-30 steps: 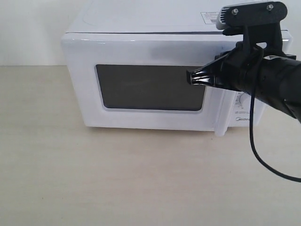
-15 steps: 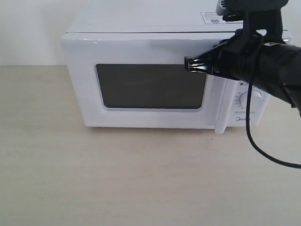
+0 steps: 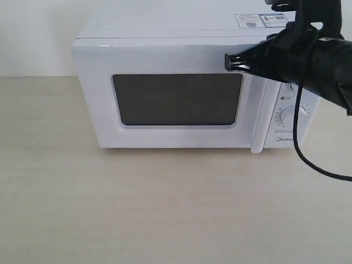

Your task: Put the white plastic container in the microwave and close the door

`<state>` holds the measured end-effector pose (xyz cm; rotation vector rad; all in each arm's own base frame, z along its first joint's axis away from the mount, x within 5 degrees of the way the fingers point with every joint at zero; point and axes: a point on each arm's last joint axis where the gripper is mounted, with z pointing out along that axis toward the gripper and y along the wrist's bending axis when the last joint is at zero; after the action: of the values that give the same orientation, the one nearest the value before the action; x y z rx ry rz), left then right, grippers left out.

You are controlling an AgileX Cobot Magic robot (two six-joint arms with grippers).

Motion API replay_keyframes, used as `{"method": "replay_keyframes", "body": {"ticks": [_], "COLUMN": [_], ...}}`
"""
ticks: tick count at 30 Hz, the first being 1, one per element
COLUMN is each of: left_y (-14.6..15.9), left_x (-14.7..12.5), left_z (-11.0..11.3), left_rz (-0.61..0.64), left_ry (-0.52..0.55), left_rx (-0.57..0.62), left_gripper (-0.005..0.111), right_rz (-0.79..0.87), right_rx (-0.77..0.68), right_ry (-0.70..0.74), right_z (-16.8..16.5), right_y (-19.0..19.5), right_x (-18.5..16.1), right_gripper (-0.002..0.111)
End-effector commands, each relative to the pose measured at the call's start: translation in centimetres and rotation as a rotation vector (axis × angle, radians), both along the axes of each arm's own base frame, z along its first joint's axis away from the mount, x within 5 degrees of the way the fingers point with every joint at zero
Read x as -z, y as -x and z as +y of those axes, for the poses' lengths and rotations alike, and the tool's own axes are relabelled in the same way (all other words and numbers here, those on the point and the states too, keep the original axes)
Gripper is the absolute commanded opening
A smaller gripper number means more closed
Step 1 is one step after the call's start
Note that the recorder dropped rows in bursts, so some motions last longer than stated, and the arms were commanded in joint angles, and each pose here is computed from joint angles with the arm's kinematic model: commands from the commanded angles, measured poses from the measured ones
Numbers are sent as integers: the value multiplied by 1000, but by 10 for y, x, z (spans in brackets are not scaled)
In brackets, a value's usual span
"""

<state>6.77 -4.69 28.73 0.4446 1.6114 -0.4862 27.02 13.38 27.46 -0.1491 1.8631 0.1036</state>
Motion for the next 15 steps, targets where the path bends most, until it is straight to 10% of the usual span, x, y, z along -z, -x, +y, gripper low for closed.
{"method": "replay_keyframes", "body": {"ticks": [1, 15], "left_y": [0, -2], "left_x": [1, 5], "left_z": [0, 2], "left_rz": [1, -13], "left_ry": [10, 7], "left_rx": [-4, -28], "left_gripper": [4, 4], "right_rz": [53, -37], "right_rx": [-83, -369], "right_ry": [-13, 52], "right_z": [5, 11], "right_y": [3, 104], "right_x": [1, 6], "right_gripper": [0, 0]}}
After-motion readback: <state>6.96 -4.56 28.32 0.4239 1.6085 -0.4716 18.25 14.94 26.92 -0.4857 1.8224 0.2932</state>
